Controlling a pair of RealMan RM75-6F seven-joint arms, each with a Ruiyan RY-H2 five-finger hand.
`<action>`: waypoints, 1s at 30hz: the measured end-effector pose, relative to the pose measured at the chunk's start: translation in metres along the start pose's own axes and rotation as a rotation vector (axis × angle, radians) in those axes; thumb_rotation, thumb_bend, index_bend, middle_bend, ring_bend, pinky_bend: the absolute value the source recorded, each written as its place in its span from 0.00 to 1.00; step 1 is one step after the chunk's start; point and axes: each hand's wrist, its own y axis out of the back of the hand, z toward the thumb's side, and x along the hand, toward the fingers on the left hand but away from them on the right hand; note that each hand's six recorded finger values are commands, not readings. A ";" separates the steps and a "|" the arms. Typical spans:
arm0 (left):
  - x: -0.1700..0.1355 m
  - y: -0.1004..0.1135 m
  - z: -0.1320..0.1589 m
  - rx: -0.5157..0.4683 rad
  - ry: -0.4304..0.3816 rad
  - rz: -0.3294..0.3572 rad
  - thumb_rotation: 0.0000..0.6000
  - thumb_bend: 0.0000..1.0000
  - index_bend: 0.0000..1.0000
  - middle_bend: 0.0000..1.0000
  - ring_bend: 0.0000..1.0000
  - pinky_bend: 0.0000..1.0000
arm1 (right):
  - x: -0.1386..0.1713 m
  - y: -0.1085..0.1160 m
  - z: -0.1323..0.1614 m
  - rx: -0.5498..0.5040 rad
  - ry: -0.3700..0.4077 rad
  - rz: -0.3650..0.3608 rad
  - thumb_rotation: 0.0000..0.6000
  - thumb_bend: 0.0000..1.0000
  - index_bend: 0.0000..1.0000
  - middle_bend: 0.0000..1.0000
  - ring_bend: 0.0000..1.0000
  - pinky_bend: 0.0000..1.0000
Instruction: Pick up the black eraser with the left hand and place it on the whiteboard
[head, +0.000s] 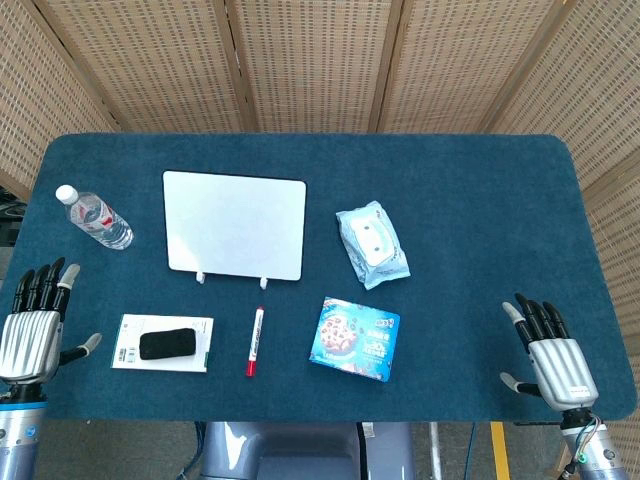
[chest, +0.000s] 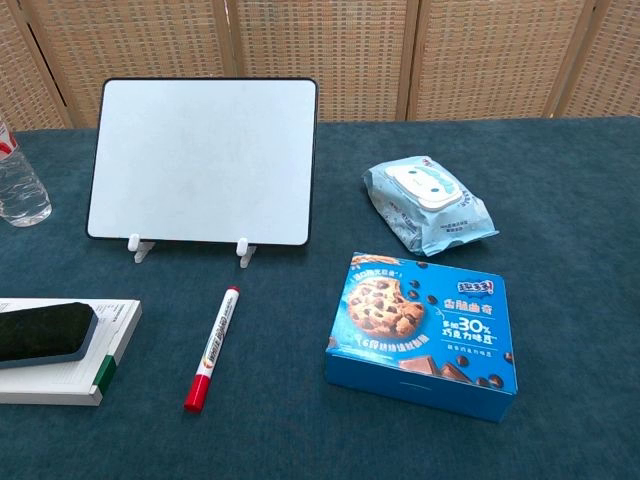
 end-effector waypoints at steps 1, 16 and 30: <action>0.000 0.000 0.000 0.001 0.000 0.000 1.00 0.00 0.00 0.00 0.00 0.00 | 0.000 0.000 0.000 0.000 -0.001 0.001 1.00 0.05 0.00 0.00 0.00 0.00; -0.001 0.005 -0.001 -0.007 0.001 0.011 1.00 0.00 0.00 0.00 0.00 0.00 | 0.001 -0.001 0.004 0.000 0.018 -0.008 1.00 0.05 0.00 0.00 0.00 0.00; -0.002 0.000 0.003 -0.011 -0.015 -0.012 1.00 0.00 0.00 0.00 0.00 0.00 | 0.002 0.003 0.005 -0.009 0.028 -0.038 1.00 0.05 0.00 0.00 0.00 0.00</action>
